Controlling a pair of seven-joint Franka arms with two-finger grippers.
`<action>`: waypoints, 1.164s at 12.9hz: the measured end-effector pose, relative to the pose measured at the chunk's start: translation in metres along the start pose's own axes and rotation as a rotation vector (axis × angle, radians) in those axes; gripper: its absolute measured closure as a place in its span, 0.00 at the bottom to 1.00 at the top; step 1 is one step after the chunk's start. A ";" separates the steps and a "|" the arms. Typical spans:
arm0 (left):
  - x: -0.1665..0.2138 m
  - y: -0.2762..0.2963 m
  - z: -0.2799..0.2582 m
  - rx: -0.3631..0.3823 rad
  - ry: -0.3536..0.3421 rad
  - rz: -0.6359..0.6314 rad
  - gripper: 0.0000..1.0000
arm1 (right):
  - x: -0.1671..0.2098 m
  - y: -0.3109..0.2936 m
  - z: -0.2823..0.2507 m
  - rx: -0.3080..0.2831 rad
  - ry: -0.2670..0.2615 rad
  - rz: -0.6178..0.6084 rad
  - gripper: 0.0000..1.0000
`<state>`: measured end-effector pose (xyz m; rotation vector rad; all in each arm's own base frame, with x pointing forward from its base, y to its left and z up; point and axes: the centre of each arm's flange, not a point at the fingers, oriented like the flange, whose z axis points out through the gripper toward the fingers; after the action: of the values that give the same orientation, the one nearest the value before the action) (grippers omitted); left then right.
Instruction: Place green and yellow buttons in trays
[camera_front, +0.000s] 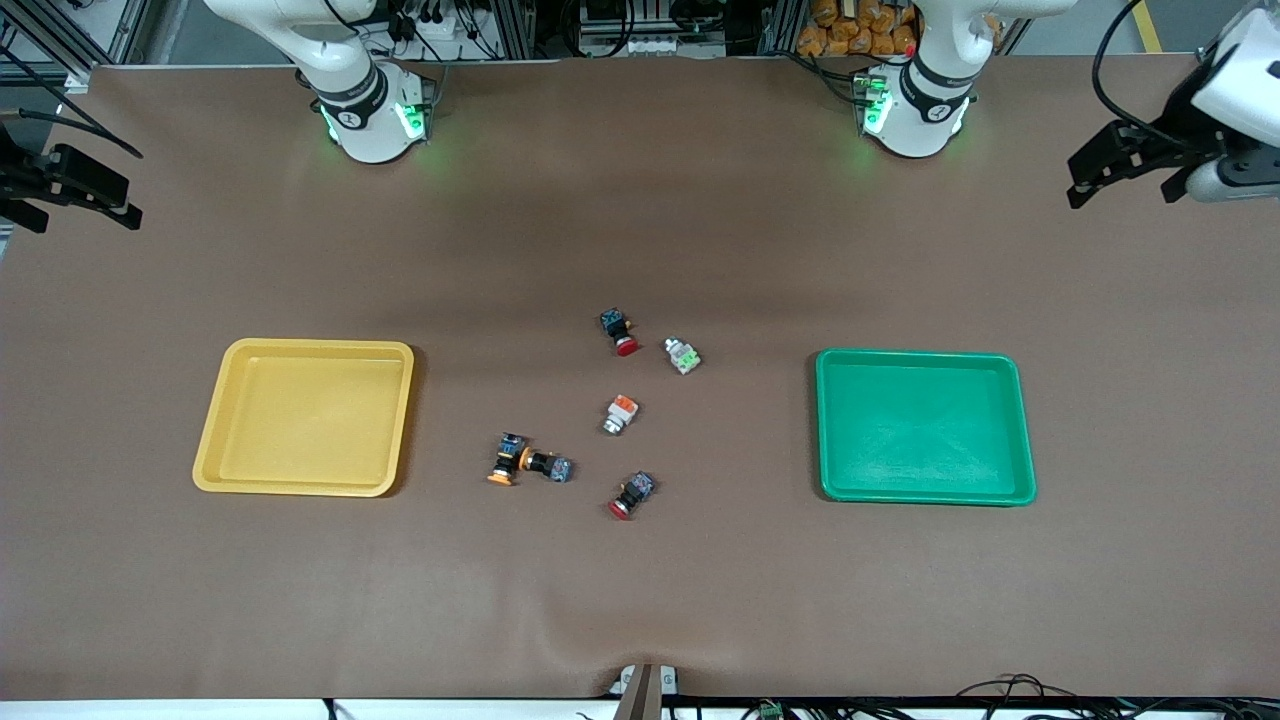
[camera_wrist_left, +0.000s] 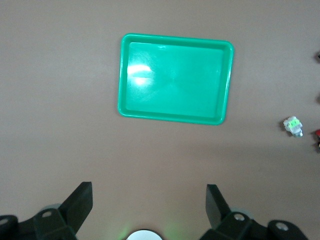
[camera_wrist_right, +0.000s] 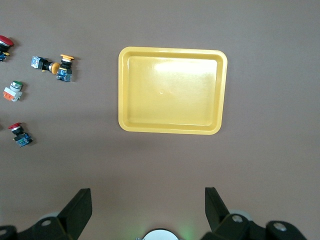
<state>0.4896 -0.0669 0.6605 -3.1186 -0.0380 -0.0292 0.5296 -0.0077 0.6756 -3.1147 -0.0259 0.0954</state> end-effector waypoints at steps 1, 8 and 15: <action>-0.001 0.003 0.000 0.001 -0.003 0.012 0.00 | 0.000 0.000 0.000 0.000 0.000 0.000 0.00; 0.011 -0.004 -0.001 0.003 -0.017 0.014 0.00 | 0.000 0.004 0.000 0.001 0.000 0.007 0.00; 0.023 0.049 0.051 0.019 -0.072 0.000 0.00 | 0.001 0.004 0.002 0.002 -0.004 0.008 0.00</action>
<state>0.5147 -0.1141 0.6087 -3.0990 -0.0389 0.0826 0.5310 -0.0121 0.6733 -3.1125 -0.0130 0.1020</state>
